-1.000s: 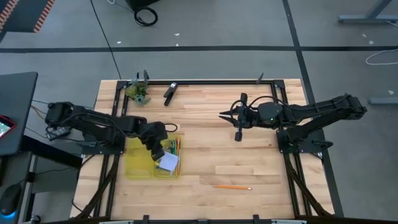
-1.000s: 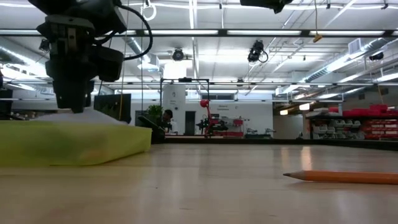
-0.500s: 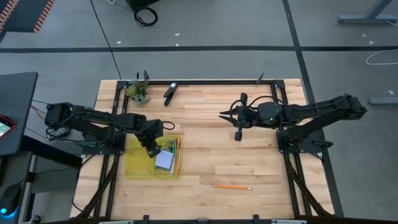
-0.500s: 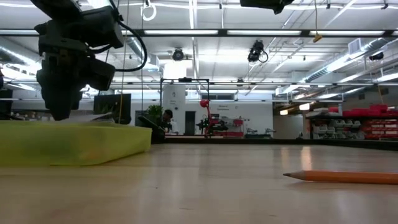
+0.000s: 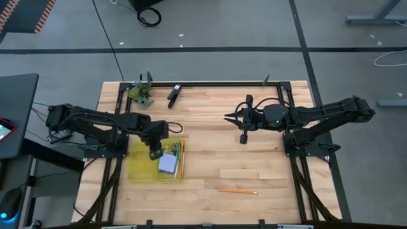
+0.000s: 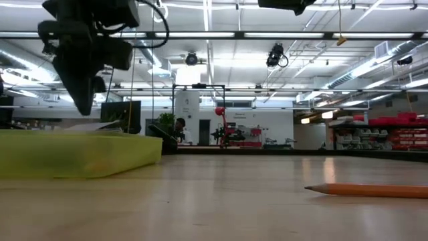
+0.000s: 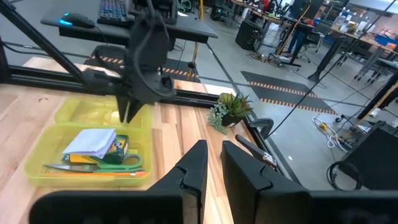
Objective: Pack school essentials
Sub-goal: Put the orange pencil into the yellow pencil box
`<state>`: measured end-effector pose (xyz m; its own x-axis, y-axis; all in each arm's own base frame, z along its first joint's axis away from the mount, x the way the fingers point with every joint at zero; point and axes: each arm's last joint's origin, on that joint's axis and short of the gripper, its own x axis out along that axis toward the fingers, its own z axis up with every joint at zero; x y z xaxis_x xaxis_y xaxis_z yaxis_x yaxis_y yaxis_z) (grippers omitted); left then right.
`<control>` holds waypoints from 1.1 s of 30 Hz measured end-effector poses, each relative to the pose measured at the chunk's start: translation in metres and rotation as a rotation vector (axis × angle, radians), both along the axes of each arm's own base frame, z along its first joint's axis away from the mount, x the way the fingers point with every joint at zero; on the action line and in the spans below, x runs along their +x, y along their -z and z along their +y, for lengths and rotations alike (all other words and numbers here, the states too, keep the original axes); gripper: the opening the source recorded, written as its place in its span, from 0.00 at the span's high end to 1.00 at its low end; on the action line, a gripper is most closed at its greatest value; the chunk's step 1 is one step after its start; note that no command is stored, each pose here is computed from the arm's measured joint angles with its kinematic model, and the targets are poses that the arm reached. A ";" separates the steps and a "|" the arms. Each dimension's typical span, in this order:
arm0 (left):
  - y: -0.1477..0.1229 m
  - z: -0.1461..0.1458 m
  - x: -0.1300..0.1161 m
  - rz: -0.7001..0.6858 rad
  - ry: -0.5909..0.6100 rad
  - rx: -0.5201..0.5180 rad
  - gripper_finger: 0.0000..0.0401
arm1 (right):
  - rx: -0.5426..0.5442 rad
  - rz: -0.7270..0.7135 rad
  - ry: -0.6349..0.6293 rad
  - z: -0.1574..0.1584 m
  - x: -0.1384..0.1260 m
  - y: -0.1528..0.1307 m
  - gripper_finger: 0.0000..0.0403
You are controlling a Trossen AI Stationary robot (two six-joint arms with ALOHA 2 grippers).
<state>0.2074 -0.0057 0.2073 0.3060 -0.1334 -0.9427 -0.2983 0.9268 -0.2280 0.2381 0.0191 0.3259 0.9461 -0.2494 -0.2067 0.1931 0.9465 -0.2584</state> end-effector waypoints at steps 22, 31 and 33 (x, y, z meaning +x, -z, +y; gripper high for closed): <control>0.028 -0.030 0.002 -0.124 0.130 0.054 0.95 | 0.002 0.006 0.001 0.000 0.000 0.001 0.86; 0.027 -0.030 0.000 -0.086 0.099 0.046 0.98 | 0.004 0.005 0.001 0.000 0.000 0.001 0.86; 0.021 -0.029 0.001 -0.094 0.096 0.057 0.98 | 0.005 0.005 0.001 0.000 0.000 0.001 0.86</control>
<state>0.2081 -0.0351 0.1864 0.3819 -0.1138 -0.9172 -0.1874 0.9622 -0.1974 0.2379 0.0191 0.3253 0.9447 -0.2496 -0.2128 0.1930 0.9476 -0.2547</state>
